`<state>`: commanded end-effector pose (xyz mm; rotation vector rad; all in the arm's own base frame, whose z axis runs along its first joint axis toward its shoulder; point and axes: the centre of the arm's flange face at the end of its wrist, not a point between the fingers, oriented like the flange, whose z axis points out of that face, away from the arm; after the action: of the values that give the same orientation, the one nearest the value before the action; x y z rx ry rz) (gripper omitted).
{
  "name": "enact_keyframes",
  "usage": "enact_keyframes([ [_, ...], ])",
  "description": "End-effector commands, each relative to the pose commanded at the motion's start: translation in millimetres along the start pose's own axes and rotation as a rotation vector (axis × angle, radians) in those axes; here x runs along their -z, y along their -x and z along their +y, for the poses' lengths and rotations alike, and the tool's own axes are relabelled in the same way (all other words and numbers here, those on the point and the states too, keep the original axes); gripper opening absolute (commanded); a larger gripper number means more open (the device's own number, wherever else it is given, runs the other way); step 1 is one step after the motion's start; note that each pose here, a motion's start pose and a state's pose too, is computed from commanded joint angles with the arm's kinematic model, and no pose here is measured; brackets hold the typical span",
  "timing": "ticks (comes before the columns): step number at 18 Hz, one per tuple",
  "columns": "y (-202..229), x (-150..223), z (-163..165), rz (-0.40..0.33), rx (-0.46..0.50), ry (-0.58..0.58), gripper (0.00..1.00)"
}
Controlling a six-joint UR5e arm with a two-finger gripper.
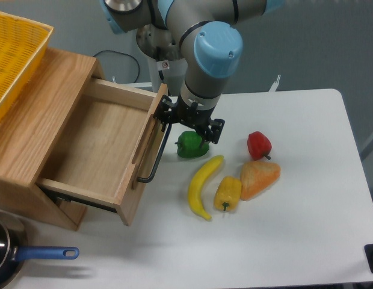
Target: Slide open the top drawer
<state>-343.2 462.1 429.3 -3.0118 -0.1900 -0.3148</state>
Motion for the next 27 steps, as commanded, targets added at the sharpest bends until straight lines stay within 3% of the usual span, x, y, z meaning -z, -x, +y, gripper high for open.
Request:
enact_keyframes([
  [5,4.7,18.9,9.6,0.006,0.007,-0.002,1.0],
  [12,39.7,37.0,39.3,-0.012,-0.156,-0.019,1.0],
  [16,64.5,40.6,58.3,-0.023,-0.326,-0.018,1.0],
  [21,72.9,32.0,62.1,-0.06,-0.44,0.091,1.0],
  [27,89.5,4.2,44.6,-0.069,-0.477,0.083,1.0],
])
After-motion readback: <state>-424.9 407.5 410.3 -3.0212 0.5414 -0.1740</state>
